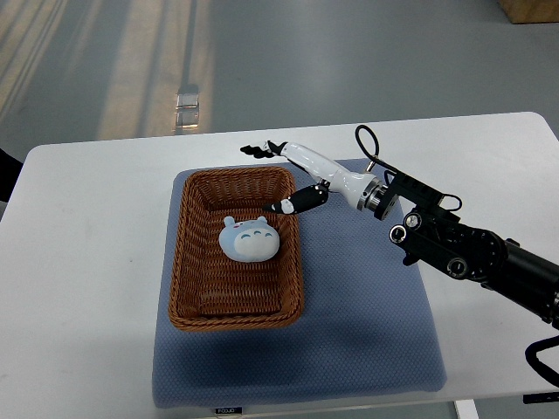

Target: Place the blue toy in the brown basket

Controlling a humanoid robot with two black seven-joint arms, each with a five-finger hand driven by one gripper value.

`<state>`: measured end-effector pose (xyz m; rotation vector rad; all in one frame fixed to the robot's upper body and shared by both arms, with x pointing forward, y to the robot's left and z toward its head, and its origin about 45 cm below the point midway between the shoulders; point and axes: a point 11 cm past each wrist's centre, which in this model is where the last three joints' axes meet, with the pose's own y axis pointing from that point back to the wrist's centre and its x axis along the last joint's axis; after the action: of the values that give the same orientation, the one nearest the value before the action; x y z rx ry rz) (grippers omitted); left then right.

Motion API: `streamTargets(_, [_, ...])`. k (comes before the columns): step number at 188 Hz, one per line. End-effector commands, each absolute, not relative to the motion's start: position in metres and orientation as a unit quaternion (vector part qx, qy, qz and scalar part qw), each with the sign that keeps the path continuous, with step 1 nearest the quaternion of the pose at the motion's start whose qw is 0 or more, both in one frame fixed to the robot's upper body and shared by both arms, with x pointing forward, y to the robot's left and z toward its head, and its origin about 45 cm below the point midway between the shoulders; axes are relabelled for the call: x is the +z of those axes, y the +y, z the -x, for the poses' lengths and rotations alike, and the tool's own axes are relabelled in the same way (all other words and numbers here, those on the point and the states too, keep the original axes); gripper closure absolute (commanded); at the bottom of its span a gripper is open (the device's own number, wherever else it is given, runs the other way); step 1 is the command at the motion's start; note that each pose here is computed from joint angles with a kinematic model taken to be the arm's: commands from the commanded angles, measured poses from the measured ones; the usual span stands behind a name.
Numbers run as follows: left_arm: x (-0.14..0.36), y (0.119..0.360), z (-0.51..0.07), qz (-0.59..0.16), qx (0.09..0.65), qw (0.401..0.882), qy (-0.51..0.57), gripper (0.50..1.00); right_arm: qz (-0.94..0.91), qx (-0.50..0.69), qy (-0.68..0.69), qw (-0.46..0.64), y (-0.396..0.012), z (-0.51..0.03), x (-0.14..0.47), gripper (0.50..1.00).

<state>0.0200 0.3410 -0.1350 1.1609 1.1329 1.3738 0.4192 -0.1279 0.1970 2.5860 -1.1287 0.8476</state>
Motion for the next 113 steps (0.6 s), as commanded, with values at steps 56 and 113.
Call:
streamTargets(56, [-0.135,0.341,-0.02,-0.477,0.565,0.487,0.465,0.5,-0.813,0.106,-0.57,0.065,-0.225,-0.438,0.175,0.64])
streamTargets(113, [-0.135,0.341,-0.02,-0.477,0.565,0.486,0.466,0.5,-0.752,-0.025,-0.658,0.017,-0.27,-0.444,0.165,0.64])
